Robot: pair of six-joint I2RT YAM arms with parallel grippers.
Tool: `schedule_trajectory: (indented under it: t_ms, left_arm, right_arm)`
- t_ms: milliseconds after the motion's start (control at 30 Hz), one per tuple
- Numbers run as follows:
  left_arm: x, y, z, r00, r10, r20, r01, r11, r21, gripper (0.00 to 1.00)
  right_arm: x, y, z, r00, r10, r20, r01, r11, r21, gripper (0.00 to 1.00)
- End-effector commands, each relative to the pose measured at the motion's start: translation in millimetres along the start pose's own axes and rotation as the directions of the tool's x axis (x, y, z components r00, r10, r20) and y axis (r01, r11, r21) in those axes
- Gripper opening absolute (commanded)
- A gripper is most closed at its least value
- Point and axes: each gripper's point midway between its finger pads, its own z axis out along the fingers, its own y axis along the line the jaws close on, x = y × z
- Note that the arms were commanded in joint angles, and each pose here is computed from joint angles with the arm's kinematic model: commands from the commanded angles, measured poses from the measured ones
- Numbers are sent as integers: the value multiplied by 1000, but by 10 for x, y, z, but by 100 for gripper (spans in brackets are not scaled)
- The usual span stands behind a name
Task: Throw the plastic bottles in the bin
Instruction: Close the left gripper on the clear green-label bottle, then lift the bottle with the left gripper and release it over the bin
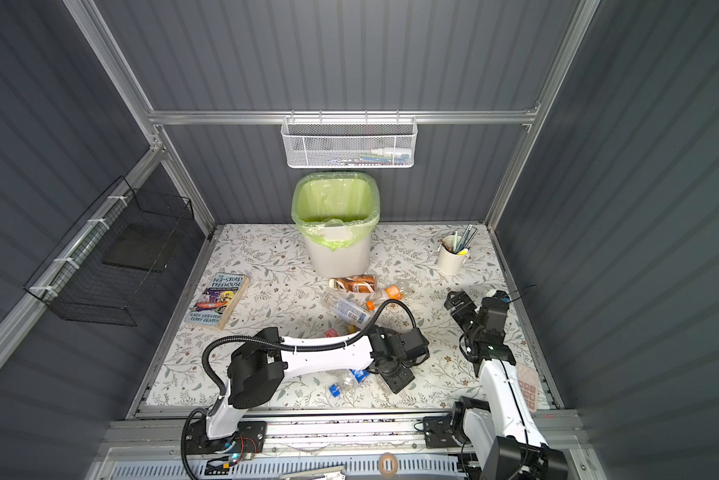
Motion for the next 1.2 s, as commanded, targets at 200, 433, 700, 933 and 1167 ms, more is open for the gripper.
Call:
schedule_trajectory:
  t_ms: [200,433,700,933,1167]
  left_arm:
    - [-261,-46,-410,986,18,166,-21,1000,14,57]
    - [-566,186,-1252,898,56,437,-11,994,-106,57]
    - [-657,837,-2602,698,207,685,138,900,-412,61]
    - [-800,1693,-3554,568,280,774,289,813,-506,62]
    - [-1242,3121,-3570,626,99,773,387,821,-419,71]
  right_arm:
    - [7,-43,-22,1000,12,1,-12,1000,3,99]
    - [-25,-21,-92,999,-23,28,23,1000,-9,99]
    - [-69,96,-157,998,-32,61,36,997,-70,99]
    - [-92,313,-192,998,-27,52,35,985,-166,99]
    - [-42,570,-255,996,-84,0,81,966,-245,99]
